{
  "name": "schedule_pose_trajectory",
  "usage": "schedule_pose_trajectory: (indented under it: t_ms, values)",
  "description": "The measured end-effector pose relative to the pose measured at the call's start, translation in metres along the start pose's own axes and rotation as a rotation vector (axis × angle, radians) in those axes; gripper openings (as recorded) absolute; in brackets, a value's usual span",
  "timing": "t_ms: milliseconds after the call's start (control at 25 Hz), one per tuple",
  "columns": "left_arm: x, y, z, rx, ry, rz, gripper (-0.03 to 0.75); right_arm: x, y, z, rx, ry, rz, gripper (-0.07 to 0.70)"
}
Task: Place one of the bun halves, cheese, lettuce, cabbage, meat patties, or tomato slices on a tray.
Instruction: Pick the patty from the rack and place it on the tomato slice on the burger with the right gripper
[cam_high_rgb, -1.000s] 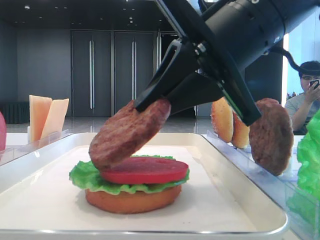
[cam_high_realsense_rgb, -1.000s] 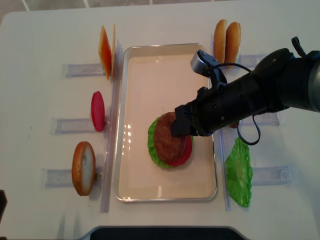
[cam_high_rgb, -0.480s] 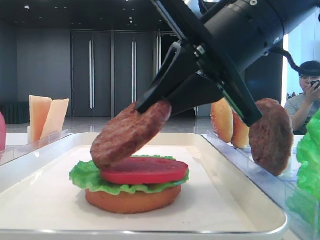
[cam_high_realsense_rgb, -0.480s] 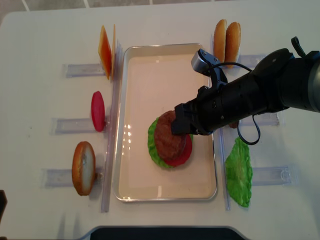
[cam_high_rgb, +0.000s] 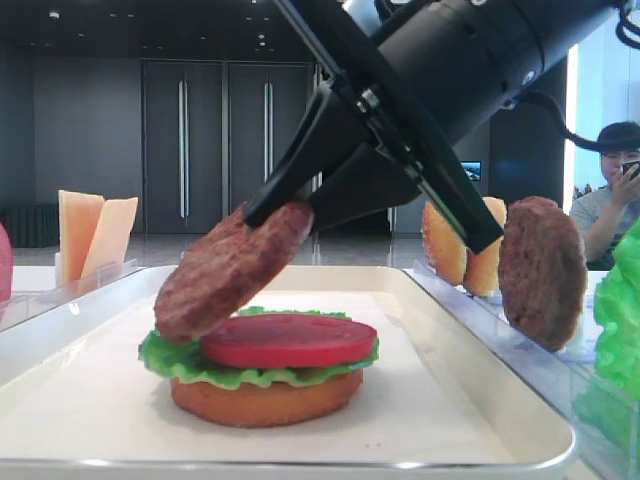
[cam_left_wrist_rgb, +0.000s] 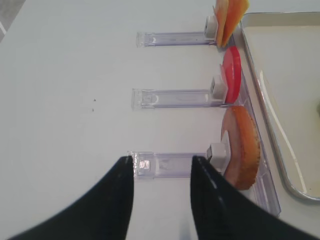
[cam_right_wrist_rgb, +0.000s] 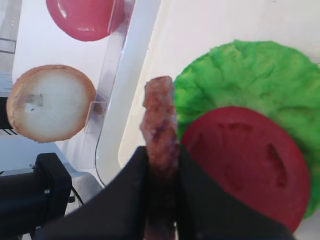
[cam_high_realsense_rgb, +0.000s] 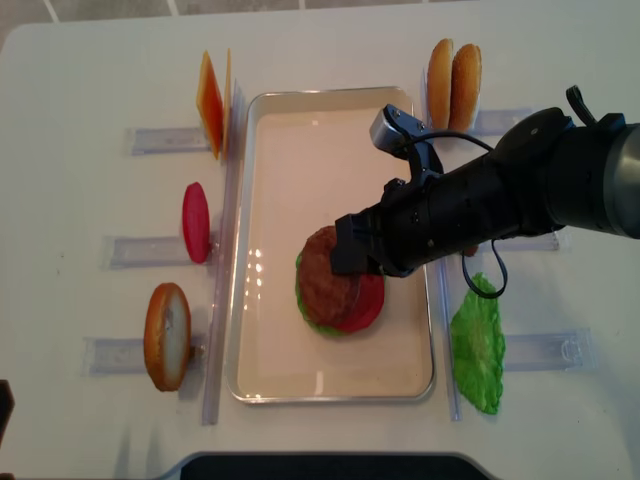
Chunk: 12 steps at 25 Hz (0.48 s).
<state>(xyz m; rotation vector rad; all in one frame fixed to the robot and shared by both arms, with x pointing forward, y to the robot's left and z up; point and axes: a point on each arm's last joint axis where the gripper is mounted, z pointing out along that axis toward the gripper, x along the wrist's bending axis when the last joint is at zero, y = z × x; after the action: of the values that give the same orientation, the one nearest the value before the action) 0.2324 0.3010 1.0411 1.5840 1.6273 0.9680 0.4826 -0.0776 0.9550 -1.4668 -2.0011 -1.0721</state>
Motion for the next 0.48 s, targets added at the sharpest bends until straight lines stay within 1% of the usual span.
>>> schedule_pose_trajectory:
  t_ms: [200, 480]
  values:
    - [0.0000, 0.0000, 0.0000, 0.000, 0.000, 0.000, 0.287, -0.0017, 0.0013, 0.0000, -0.015, -0.019, -0.008, 0.124]
    - [0.0000, 0.0000, 0.0000, 0.000, 0.000, 0.000, 0.285, -0.0032, 0.0001, 0.0000, -0.001, -0.036, -0.036, 0.124]
